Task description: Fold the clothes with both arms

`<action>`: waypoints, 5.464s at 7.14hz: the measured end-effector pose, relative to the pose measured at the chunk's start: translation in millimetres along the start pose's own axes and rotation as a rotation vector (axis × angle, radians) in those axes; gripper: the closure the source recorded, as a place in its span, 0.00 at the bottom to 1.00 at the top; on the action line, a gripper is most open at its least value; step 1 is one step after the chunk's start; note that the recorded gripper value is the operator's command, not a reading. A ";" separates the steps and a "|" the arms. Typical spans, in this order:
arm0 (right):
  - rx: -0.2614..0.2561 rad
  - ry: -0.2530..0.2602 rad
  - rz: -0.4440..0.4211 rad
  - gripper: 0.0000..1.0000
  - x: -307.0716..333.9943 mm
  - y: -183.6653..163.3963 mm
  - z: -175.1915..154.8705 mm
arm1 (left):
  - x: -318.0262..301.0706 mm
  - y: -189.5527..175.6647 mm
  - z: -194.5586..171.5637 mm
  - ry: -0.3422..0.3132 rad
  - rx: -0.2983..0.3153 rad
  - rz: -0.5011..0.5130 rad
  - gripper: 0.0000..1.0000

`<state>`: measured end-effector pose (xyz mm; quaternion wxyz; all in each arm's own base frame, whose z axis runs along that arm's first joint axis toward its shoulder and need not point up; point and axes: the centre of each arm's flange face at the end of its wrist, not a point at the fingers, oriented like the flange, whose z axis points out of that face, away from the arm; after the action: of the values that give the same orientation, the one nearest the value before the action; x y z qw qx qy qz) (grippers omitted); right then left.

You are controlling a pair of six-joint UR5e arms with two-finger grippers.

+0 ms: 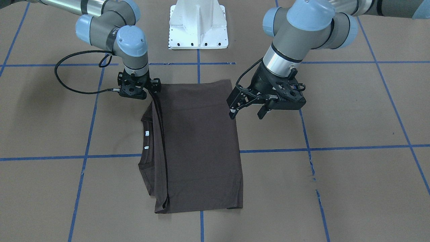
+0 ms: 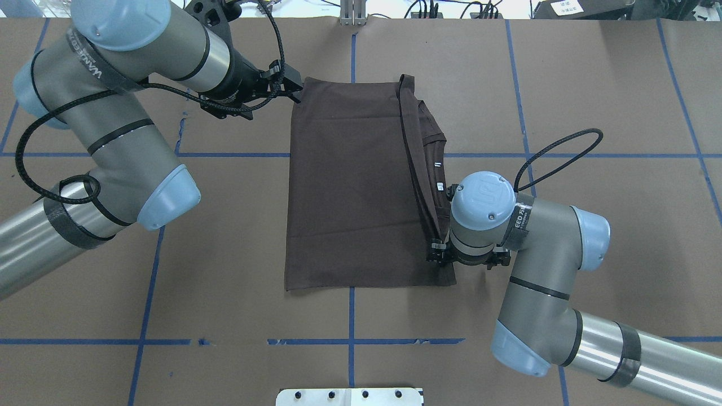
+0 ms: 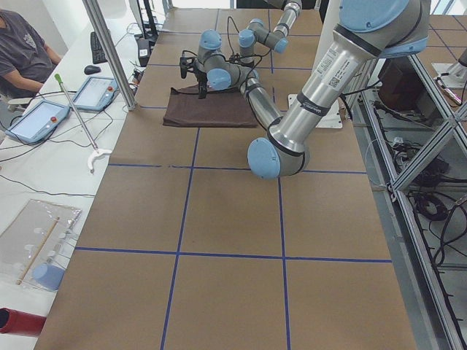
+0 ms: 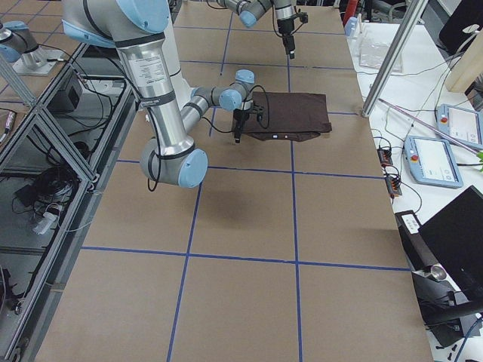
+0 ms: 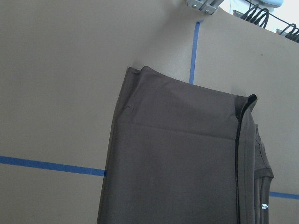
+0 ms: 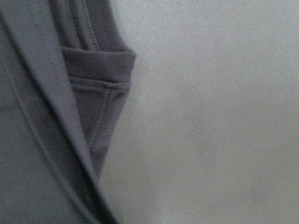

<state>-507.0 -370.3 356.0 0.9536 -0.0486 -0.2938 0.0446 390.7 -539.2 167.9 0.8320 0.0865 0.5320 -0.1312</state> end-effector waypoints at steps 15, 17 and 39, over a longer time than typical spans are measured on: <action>0.108 -0.310 -0.040 0.00 13.7 -22.0 -115.1 | -46.0 248.8 132.6 -0.252 -0.086 -0.462 0.04; 0.109 -0.313 -0.037 0.00 13.6 -22.3 -116.5 | -47.4 263.2 138.0 -0.265 -0.099 -0.452 0.15; 0.115 -0.193 0.442 0.00 -31.2 54.8 -10.2 | -19.5 272.5 87.7 -0.244 -0.132 -0.355 1.00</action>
<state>-530.0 -320.2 323.8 0.8894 -0.0530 -0.3627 0.2732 543.2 -302.5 223.6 0.8580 -0.0796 0.4415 -0.2503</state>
